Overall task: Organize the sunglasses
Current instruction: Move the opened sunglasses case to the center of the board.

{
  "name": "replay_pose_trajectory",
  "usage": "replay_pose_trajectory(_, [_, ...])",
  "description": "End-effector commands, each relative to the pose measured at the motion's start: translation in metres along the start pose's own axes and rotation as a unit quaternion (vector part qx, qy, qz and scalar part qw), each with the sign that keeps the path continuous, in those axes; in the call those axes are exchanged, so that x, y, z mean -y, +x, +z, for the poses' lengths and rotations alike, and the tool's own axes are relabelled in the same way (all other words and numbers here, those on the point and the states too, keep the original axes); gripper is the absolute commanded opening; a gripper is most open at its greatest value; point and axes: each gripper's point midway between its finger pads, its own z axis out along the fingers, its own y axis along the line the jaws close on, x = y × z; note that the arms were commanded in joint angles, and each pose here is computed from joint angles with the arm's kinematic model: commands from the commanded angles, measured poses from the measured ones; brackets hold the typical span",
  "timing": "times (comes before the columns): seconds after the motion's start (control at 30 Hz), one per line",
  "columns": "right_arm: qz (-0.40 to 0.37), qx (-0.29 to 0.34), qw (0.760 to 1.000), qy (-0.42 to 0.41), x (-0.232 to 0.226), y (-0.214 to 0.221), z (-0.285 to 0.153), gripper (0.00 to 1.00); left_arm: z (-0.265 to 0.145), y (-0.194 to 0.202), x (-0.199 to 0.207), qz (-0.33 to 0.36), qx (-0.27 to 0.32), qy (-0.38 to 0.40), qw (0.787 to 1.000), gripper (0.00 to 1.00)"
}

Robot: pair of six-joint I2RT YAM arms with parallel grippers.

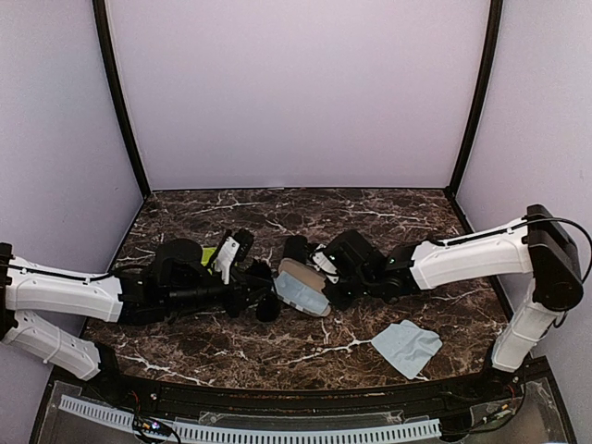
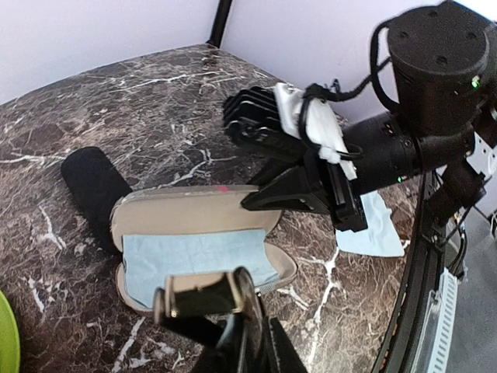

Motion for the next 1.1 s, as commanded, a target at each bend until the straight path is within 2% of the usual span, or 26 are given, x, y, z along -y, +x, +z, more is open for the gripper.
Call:
replay_pose_trajectory(0.0, [0.049, 0.051, 0.997, 0.024, 0.004, -0.025, -0.010, 0.00, -0.010, -0.032, -0.013, -0.102, 0.100, -0.024, 0.989, 0.15])
replay_pose_trajectory(0.17, [0.056, 0.055, 0.996, 0.050, -0.001, -0.028, -0.007, 0.00, -0.002, -0.029, -0.020, -0.172, 0.105, -0.026, 0.979, 0.13])
replay_pose_trajectory(0.33, [0.058, 0.041, 0.993, 0.089, -0.003, -0.024, 0.001, 0.00, 0.004, -0.019, -0.032, -0.257, 0.106, -0.022, 0.960, 0.12])
replay_pose_trajectory(0.5, [0.066, 0.038, 0.993, 0.091, -0.009, -0.026, 0.003, 0.00, 0.014, -0.008, -0.040, -0.310, 0.101, -0.021, 0.945, 0.13])
replay_pose_trajectory(0.8, [0.066, 0.036, 0.991, 0.108, -0.010, -0.026, 0.000, 0.00, 0.031, -0.003, -0.046, -0.376, 0.107, -0.003, 0.920, 0.13])
replay_pose_trajectory(1.07, [0.055, 0.031, 0.991, 0.120, -0.014, -0.026, 0.002, 0.00, 0.052, 0.006, -0.048, -0.390, 0.090, 0.003, 0.916, 0.13])
